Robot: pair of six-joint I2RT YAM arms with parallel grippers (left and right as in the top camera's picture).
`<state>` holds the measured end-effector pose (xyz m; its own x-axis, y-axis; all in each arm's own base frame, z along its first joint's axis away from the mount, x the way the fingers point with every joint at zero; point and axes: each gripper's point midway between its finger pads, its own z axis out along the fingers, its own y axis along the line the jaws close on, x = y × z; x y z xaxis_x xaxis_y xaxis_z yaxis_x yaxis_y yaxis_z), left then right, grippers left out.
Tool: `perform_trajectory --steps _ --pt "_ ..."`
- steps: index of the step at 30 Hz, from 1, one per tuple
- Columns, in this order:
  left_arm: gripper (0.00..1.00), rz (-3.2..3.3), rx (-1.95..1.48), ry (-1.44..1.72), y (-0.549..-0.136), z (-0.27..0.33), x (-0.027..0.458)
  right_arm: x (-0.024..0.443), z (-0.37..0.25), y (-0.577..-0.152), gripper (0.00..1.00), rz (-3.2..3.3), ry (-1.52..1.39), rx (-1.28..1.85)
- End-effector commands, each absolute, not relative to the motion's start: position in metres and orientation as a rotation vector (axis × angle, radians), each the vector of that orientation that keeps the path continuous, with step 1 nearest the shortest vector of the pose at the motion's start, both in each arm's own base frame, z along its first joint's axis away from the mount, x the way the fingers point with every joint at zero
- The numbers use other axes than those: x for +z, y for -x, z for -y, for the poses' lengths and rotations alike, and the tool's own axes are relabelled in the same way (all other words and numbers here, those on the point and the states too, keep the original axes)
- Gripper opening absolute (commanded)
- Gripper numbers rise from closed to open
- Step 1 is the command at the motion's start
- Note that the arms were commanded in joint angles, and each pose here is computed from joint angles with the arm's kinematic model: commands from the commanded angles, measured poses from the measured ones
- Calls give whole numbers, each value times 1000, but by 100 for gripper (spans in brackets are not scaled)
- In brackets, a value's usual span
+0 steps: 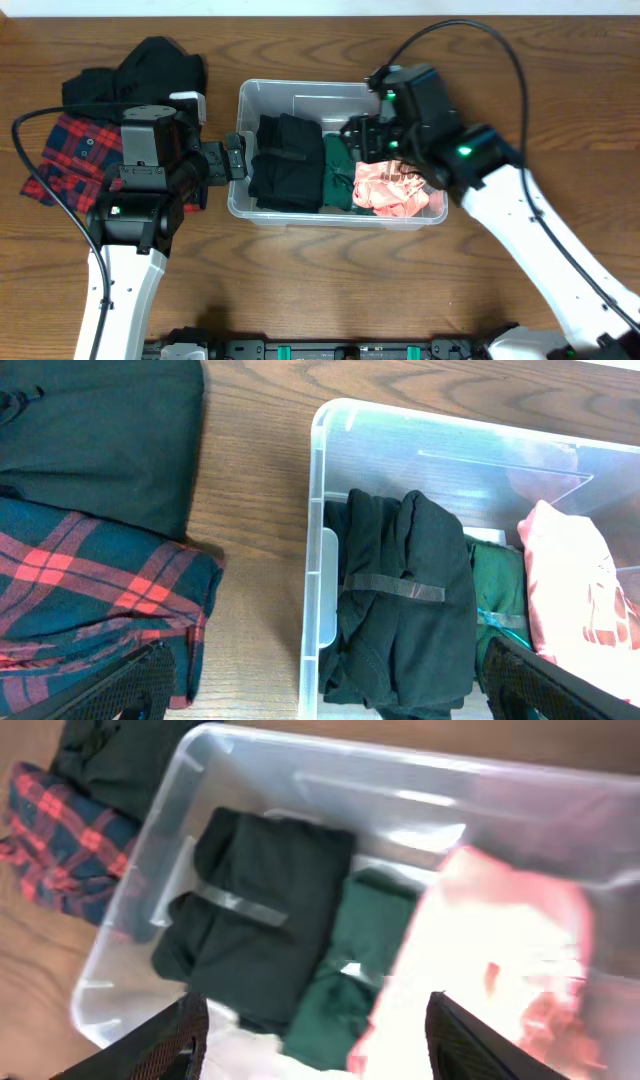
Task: Pack container
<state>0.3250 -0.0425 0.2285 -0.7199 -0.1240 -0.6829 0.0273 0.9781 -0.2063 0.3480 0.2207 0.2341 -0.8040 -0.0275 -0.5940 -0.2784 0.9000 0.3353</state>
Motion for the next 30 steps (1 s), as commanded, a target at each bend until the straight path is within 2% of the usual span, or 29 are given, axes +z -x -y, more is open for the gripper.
perform_trajectory --steps 1,10,14,15,16,21,30 --pt "98 -2351 -240 67 -326 39 233 267 -173 -353 68 -2354 201 368" --pt "98 -2351 -240 67 -326 39 233 331 -62 -320 79 -2199 16 124" --pt "98 -2351 -240 67 -326 39 233 354 -32 -296 88 -2131 -43 71" --pt "98 -2351 -240 67 -326 39 233 357 -27 -291 98 -2120 -57 64" --pt "98 -2351 -240 67 -326 39 233 360 -24 -286 99 -2111 -66 61" --pt "98 -2351 -240 67 -326 39 233 363 -18 -269 99 -2105 -76 57" --pt "98 -2351 -240 67 -326 39 233 355 -18 -265 99 -2144 -75 50"
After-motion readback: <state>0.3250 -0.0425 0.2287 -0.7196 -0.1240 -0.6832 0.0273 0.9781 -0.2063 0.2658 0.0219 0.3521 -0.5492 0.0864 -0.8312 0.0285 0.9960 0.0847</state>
